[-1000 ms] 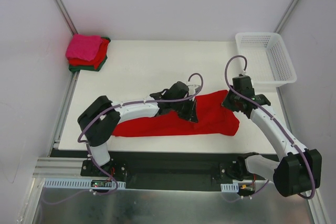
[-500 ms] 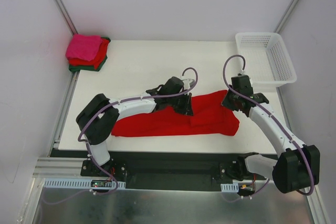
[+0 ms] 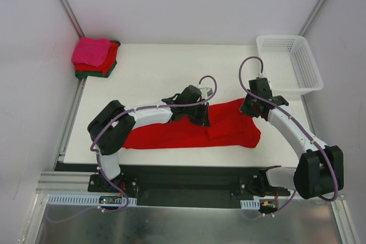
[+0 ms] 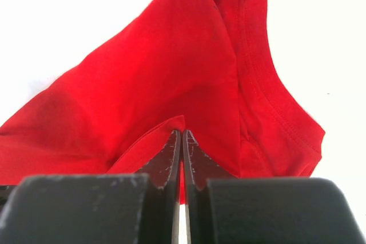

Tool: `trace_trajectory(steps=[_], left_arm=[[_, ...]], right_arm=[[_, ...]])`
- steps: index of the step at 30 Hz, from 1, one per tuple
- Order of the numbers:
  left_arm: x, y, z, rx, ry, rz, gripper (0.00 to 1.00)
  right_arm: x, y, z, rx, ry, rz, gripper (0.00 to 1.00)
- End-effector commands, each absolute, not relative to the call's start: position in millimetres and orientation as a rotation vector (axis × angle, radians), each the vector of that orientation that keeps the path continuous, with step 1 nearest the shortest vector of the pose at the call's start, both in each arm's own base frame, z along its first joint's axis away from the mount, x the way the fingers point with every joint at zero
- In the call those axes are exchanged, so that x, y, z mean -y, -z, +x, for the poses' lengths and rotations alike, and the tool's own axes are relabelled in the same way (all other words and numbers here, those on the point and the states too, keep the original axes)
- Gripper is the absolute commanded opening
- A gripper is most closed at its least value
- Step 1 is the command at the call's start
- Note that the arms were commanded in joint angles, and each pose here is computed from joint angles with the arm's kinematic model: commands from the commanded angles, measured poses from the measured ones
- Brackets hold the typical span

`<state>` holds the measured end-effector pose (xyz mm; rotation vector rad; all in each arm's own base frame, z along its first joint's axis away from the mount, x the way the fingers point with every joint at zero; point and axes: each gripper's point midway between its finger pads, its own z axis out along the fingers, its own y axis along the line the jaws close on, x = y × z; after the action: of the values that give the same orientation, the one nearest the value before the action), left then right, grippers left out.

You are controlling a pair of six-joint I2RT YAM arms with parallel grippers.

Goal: Fold and stack the t-shirts

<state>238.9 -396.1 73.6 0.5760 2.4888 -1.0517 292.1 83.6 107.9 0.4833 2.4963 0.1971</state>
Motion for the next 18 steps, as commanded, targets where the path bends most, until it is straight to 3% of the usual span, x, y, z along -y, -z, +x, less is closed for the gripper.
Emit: trace_trajectory(steps=[1,18], left_arm=[[395.1,-67.2,247.8,-2.478,1.007,0.595,0.00],[395.9,-58.6,265.9,-2.475,0.960,0.577,0.00]], right_arm=[[-77.7,-125.9,318.9,-2.411,-0.164,0.474,0.01],[-80.1,-101.7,335.1,-2.469,-0.141,0.477,0.01]])
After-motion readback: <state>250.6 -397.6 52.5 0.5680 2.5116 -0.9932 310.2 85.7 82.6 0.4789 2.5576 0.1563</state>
